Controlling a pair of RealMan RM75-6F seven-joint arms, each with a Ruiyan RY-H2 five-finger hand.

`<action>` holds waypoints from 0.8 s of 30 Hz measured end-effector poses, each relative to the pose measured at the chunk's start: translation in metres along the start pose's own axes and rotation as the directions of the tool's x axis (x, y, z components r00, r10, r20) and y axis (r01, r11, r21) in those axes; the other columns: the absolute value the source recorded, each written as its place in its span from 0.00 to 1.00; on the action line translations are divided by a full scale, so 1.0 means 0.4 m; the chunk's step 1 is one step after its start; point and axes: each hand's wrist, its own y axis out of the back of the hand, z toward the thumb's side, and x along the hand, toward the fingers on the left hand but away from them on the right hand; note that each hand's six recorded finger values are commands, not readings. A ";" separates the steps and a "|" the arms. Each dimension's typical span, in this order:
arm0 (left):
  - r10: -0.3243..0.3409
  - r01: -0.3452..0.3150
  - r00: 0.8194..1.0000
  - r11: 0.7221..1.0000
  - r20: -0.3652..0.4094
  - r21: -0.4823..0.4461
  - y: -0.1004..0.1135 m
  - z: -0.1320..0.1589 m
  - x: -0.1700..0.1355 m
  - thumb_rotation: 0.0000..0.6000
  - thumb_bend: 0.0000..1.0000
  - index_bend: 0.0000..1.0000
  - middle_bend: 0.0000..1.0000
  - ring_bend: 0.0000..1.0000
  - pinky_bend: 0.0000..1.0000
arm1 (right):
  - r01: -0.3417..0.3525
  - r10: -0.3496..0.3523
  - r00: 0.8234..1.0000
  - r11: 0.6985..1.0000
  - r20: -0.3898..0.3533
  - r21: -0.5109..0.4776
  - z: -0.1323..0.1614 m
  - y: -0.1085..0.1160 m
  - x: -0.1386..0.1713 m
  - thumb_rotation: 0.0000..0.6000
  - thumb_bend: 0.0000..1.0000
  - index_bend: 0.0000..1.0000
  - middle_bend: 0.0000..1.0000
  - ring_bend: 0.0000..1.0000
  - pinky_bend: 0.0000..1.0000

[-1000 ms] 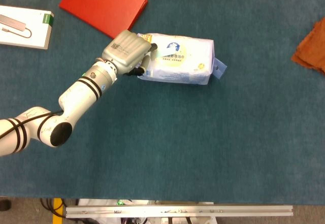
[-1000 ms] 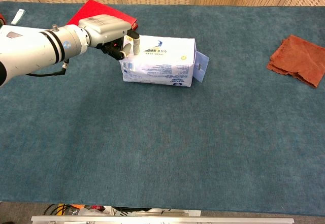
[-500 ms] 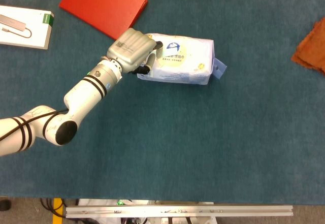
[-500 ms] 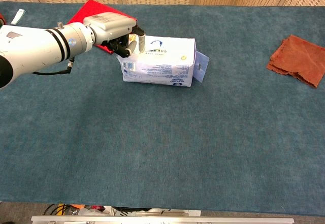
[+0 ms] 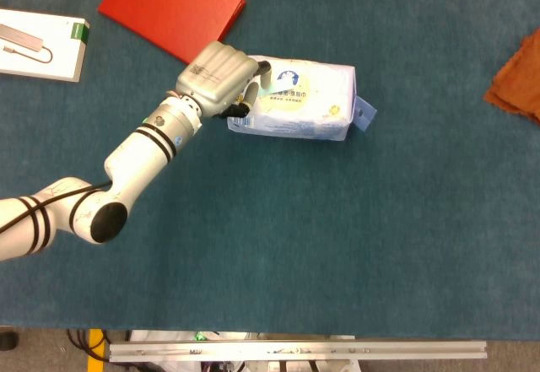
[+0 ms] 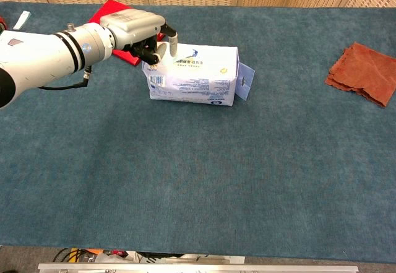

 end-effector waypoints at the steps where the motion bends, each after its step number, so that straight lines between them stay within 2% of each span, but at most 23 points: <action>1: 0.010 -0.010 1.000 1.000 -0.004 -0.011 0.006 -0.005 -0.005 0.86 0.70 0.37 1.00 0.95 0.95 | -0.001 0.001 1.000 1.000 0.000 0.000 0.000 -0.001 -0.001 1.00 0.30 0.16 0.27 0.26 0.26; 4: 0.047 -0.048 0.999 0.998 -0.027 -0.045 0.026 -0.033 -0.029 0.84 0.69 0.35 0.97 0.89 0.91 | -0.005 0.005 1.000 1.000 0.002 -0.002 -0.002 -0.003 -0.002 1.00 0.30 0.16 0.27 0.26 0.26; 7: 0.081 -0.086 0.995 0.993 -0.066 -0.081 0.042 -0.075 -0.062 0.84 0.69 0.32 0.88 0.80 0.85 | -0.007 0.007 1.000 1.000 0.006 -0.003 -0.005 -0.006 -0.004 1.00 0.30 0.16 0.27 0.26 0.26; 11: 0.125 -0.142 0.984 0.982 -0.128 -0.126 0.053 -0.135 -0.119 0.82 0.61 0.26 0.68 0.62 0.74 | -0.019 0.019 1.000 1.000 0.017 -0.002 -0.012 -0.012 -0.004 1.00 0.30 0.16 0.27 0.26 0.26; 14: 0.162 -0.187 0.970 0.974 -0.180 -0.128 0.052 -0.184 -0.172 0.76 0.53 0.24 0.55 0.51 0.61 | -0.028 0.028 0.999 1.000 0.027 -0.002 -0.018 -0.016 -0.006 1.00 0.30 0.16 0.27 0.26 0.26; 16: 0.188 -0.218 0.957 0.969 -0.220 -0.118 0.046 -0.221 -0.217 0.71 0.50 0.22 0.49 0.44 0.55 | -0.034 0.034 0.999 0.999 0.035 -0.003 -0.023 -0.018 -0.008 1.00 0.30 0.16 0.27 0.27 0.26; 20: 0.232 -0.271 0.922 0.958 -0.309 -0.092 0.022 -0.297 -0.322 0.67 0.48 0.20 0.40 0.36 0.45 | -0.047 0.047 0.998 0.999 0.050 0.000 -0.034 -0.023 -0.014 1.00 0.29 0.16 0.27 0.25 0.26; 24: 0.268 -0.321 0.873 0.945 -0.408 -0.067 -0.019 -0.370 -0.453 0.69 0.48 0.20 0.37 0.34 0.39 | -0.049 0.048 0.998 0.999 0.050 0.013 -0.036 -0.028 -0.022 1.00 0.29 0.16 0.26 0.24 0.26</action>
